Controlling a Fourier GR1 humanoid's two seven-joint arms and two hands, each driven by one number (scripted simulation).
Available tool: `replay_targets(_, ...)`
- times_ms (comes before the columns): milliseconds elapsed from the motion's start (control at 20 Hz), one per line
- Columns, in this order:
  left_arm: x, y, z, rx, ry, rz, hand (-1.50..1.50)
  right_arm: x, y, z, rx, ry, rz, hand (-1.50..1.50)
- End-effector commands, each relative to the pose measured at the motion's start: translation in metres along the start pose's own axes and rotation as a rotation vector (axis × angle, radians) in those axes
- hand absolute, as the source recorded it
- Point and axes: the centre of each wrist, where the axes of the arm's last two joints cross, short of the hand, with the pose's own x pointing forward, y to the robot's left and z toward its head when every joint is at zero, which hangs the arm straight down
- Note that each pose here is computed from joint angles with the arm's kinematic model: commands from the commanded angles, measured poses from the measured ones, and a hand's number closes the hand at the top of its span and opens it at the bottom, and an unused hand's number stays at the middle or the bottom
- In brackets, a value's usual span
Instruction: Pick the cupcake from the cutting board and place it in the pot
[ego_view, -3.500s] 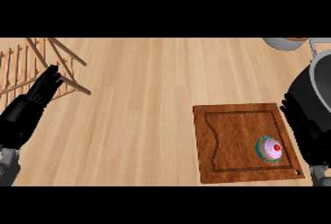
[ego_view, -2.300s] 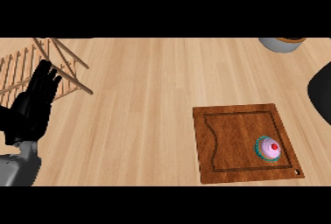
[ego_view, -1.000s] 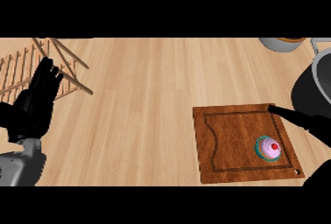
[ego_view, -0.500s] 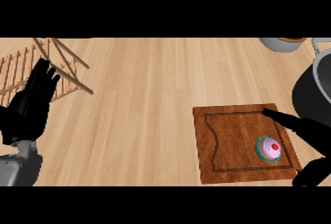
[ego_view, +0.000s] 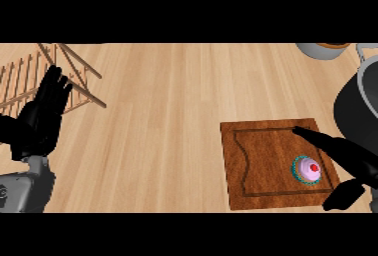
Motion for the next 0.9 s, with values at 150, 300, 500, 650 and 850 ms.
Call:
replay_targets(150, 0.0, 0.005, 0.012, 0.014, 0.007, -0.004, 0.0, -0.013, 0.011, -0.019, 0.02, -0.018, 0.005, -1.5)
replay_targets(300, 0.001, -0.002, -0.007, -0.005, -0.011, 0.011, 0.0, -0.01, 0.013, -0.035, 0.028, -0.107, 0.143, 1.5)
replay_targets(500, -0.005, 0.008, 0.0, 0.004, -0.002, 0.004, 0.0, -0.006, 0.01, -0.033, 0.019, -0.121, 0.121, 1.5)
replay_targets(650, 0.006, 0.001, 0.024, 0.005, -0.011, -0.009, 0.0, -0.022, 0.038, -0.02, 0.032, -0.127, 0.114, 1.5)
replay_targets(850, 0.009, -0.005, 0.004, 0.001, 0.024, 0.005, 0.0, 0.011, 0.035, -0.028, 0.012, -0.116, 0.148, 1.5)
